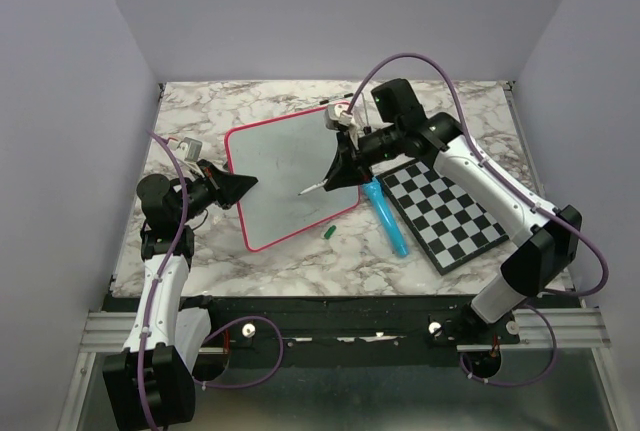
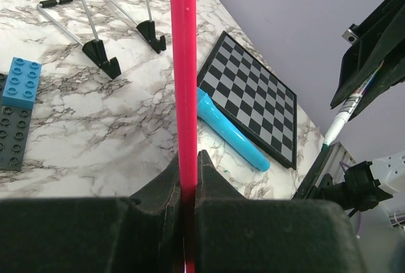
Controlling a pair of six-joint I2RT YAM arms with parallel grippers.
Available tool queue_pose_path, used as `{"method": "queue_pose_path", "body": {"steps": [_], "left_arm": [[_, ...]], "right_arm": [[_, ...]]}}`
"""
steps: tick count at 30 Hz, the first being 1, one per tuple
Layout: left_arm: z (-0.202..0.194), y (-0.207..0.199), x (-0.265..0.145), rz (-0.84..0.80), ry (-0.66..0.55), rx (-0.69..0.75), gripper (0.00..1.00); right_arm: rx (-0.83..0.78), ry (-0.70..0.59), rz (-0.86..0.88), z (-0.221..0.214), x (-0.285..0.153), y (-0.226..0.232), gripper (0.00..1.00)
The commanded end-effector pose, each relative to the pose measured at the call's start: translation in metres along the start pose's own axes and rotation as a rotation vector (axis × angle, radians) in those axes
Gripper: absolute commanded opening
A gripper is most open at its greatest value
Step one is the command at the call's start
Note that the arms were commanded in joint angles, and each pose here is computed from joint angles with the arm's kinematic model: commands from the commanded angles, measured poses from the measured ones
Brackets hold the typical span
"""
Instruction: Write a sentence on the whiteboard
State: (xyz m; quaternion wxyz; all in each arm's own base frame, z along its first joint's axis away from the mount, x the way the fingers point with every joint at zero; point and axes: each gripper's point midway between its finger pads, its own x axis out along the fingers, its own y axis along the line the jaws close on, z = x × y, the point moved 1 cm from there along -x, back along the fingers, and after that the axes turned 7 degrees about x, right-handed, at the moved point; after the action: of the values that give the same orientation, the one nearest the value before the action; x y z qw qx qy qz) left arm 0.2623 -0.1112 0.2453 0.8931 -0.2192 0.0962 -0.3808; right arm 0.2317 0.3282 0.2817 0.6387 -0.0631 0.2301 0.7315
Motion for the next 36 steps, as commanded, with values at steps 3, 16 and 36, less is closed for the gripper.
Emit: {"method": "queue_pose_path", "body": {"steps": [3, 16, 36], "left_arm": [[0.024, -0.015, 0.000, -0.045, -0.076, 0.107, 0.00], [0.023, -0.015, 0.000, -0.052, -0.085, 0.110, 0.00], [0.023, -0.019, 0.001, -0.085, -0.113, 0.110, 0.00]], "right_arm": [[-0.025, -0.054, 0.004, 0.029, 0.003, -0.001, 0.00], [0.102, -0.157, -0.110, 0.066, 0.026, -0.038, 0.01], [0.208, -0.204, -0.074, 0.085, 0.052, -0.059, 0.01]]}}
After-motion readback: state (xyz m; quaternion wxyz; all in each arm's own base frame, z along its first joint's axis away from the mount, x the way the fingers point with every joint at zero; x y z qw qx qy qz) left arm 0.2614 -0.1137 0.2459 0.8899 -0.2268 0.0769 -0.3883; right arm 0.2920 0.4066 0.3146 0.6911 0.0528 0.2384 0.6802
